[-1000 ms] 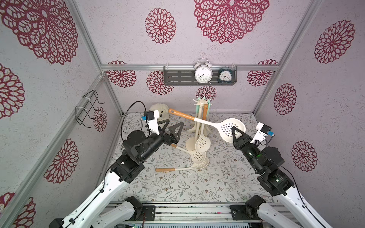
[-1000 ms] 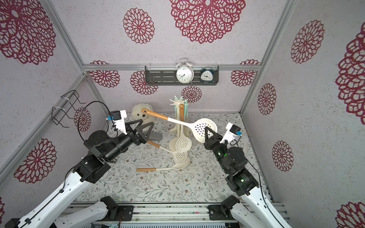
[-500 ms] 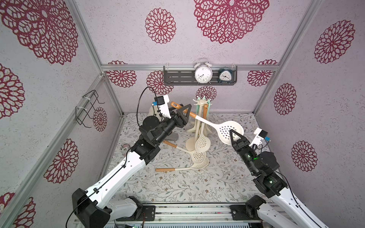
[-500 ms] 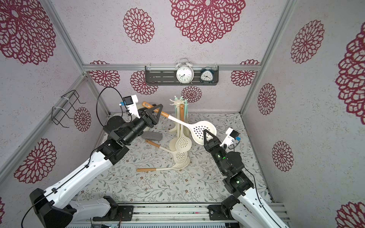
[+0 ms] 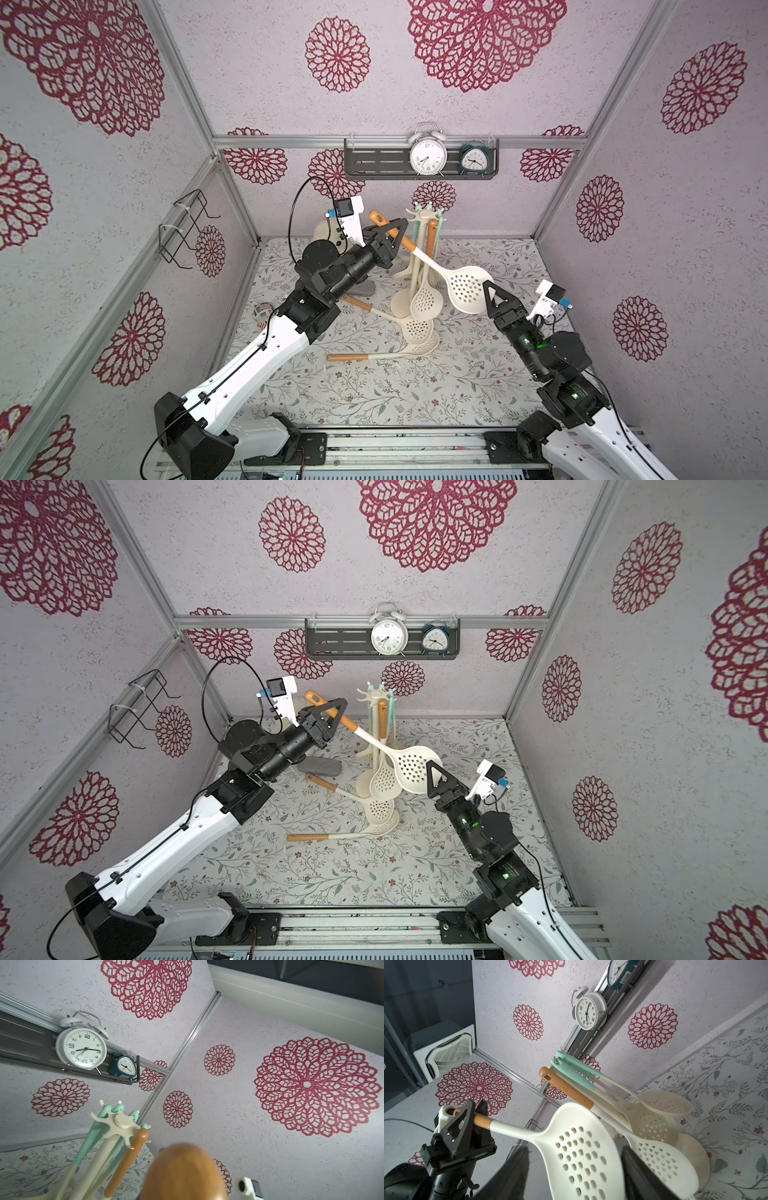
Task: Hang the skimmer on the kitchen utensil rack
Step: Pick up the skimmer from the center of the board.
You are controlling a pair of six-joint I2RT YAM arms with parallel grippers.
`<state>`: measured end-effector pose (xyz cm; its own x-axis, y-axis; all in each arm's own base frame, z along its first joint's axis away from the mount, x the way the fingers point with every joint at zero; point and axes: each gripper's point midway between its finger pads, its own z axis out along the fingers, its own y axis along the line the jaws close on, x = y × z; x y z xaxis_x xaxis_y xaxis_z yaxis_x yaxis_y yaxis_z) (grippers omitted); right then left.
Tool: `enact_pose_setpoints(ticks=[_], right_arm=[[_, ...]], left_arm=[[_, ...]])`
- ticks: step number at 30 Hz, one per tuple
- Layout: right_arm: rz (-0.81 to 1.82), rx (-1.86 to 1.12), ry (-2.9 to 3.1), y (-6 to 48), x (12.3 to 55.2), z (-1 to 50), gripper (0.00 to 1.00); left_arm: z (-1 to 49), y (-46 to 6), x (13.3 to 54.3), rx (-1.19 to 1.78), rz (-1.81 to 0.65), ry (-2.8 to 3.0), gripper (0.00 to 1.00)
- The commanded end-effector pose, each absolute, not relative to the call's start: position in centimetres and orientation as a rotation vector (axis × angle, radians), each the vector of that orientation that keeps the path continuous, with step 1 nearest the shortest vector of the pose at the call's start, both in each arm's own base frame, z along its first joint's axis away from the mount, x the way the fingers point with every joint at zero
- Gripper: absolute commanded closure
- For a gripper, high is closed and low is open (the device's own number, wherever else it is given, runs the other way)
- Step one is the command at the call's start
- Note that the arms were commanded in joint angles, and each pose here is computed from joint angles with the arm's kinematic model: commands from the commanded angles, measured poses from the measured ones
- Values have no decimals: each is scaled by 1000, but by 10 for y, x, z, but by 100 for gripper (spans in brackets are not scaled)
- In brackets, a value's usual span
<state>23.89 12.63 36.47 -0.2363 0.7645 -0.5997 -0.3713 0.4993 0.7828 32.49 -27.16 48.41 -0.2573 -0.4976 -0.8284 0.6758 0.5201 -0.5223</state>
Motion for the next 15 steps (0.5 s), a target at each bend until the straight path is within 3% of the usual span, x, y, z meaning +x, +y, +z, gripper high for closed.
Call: enact_pose_setpoints(ticks=[1, 5, 9, 15], right_arm=[[828, 19, 1415, 124, 218, 404, 6], [782, -338, 1445, 158, 200, 417, 3], [947, -708, 1453, 214, 182, 423, 4], [1244, -935, 1354, 260, 164, 424, 14]], left_arm=[[478, -268, 301, 382, -1016, 1552, 100], [459, -279, 263, 649, -1054, 1686, 100], [456, -285, 227, 807, -1175, 1696, 100], [476, -282, 206, 812, -1268, 1596, 100]])
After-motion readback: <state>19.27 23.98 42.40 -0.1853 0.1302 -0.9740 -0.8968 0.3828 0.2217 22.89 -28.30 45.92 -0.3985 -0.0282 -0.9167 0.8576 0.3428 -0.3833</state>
